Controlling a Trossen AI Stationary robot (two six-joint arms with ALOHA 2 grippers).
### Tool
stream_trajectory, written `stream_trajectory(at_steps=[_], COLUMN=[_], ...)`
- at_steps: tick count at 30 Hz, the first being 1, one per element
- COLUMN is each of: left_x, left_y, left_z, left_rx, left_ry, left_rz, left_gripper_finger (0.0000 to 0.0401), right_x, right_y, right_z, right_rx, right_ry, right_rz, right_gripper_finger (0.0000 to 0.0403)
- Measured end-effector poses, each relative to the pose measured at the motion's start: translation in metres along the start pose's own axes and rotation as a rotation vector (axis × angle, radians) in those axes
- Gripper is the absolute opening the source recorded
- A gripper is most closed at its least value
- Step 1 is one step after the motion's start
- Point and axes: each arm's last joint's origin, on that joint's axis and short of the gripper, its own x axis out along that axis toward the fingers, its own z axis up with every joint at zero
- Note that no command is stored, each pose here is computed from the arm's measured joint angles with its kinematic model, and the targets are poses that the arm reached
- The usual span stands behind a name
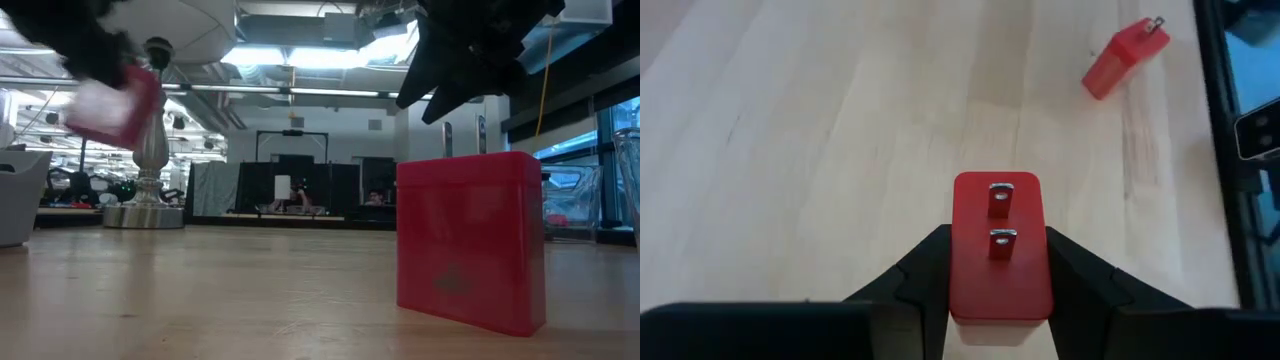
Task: Pick & Place Office items
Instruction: Put the top orange charger adapter into the white bin
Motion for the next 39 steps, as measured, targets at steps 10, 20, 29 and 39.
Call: stream_trajectory(at_steps=[10,20,29,39], left_x=[-0.045,-0.059,-0.047,-0.032], left_y=[-0.025,-0.027,-0.035,-0.035], left_z=[-0.059,-0.096,-0.118,-0.13], left_rx=[-0.271,-0.301,-0.2,-0.1], left_ry=[0.074,0.139,0.154,0.149], left_rz=[0.029,0.143,0.219,0.327], left_gripper_finger=[0.0119,0.012,0.012,0.0125], right_x=[0.007,0.008,0.008,0.008], right_y=[-0.007,-0.007,-0.004,-0.002], right_z=[-0.011,-0.012,-0.011,-0.009], right_rx=[0.0,0.039,0.065,0.085], right_ry=[0.011,0.003,-0.005,-0.016], right_rz=[-0.034,-0.021,0.007,0.025], right_gripper_finger=[0.0281,0.0281,0.0281,0.0281])
